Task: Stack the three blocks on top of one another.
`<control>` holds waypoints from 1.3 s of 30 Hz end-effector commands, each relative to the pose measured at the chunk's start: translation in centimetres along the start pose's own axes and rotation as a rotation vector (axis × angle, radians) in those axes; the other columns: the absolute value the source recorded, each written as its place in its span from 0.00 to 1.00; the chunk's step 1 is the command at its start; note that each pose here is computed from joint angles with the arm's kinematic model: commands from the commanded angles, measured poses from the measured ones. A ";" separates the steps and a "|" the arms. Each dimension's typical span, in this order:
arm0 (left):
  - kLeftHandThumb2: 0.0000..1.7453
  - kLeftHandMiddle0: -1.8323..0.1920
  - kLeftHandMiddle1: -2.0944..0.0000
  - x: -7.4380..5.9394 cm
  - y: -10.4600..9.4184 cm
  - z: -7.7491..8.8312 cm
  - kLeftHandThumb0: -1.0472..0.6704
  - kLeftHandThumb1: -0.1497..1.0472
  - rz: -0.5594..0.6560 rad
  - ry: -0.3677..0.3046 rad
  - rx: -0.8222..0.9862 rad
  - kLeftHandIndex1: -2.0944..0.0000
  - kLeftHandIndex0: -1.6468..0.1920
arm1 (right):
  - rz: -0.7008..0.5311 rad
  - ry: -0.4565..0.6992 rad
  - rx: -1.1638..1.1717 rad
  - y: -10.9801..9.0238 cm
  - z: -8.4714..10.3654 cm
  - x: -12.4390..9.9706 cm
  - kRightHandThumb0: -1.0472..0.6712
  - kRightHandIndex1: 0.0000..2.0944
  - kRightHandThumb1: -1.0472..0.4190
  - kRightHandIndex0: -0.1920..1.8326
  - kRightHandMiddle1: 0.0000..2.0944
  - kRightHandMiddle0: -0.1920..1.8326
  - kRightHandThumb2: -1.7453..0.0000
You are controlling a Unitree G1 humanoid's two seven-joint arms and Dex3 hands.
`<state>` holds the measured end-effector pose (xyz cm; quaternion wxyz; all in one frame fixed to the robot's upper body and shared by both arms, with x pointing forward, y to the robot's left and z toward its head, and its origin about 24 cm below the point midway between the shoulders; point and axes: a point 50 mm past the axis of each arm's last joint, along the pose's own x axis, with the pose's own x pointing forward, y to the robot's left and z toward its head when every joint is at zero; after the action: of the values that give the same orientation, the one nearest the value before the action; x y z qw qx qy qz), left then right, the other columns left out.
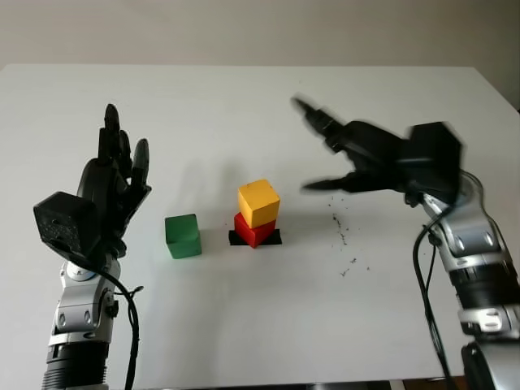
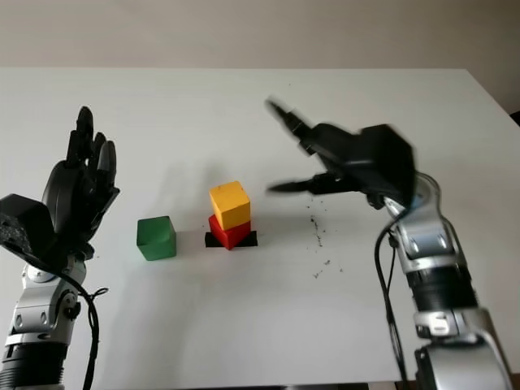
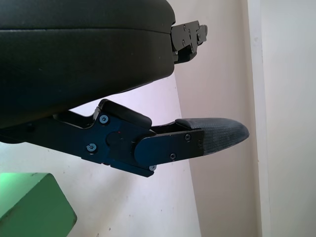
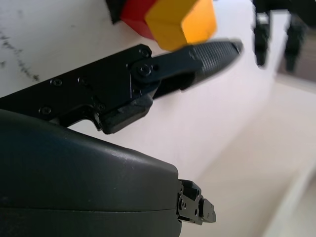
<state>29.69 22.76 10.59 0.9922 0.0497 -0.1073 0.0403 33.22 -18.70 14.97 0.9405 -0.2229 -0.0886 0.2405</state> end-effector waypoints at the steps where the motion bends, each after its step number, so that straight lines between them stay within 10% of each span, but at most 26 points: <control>1: 0.32 1.00 0.98 0.0 0.0 0.2 0.19 1.00 -0.003 -0.015 -0.001 0.98 1.00 | -0.071 -0.018 0.085 0.5 -0.2 -0.6 0.12 0.00 0.00 0.00 0.00 0.00 0.67; 24: 0.32 0.99 0.98 0.0 0.1 0.5 0.20 1.00 -0.063 -0.020 0.034 0.98 0.99 | -0.327 0.023 0.536 6.4 -3.1 -0.7 0.18 0.00 0.00 0.00 0.00 0.00 0.58; 39: 0.07 0.85 0.98 -1.8 2.6 5.3 0.17 1.00 -0.126 -0.122 0.547 0.96 0.78 | -0.330 0.024 0.558 6.3 -2.8 -0.8 0.18 0.00 0.00 0.00 0.00 0.00 0.59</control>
<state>27.16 24.32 15.04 0.9422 0.3004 -0.1482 0.0084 30.75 -15.03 9.15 0.9927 0.0610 -0.0364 0.0980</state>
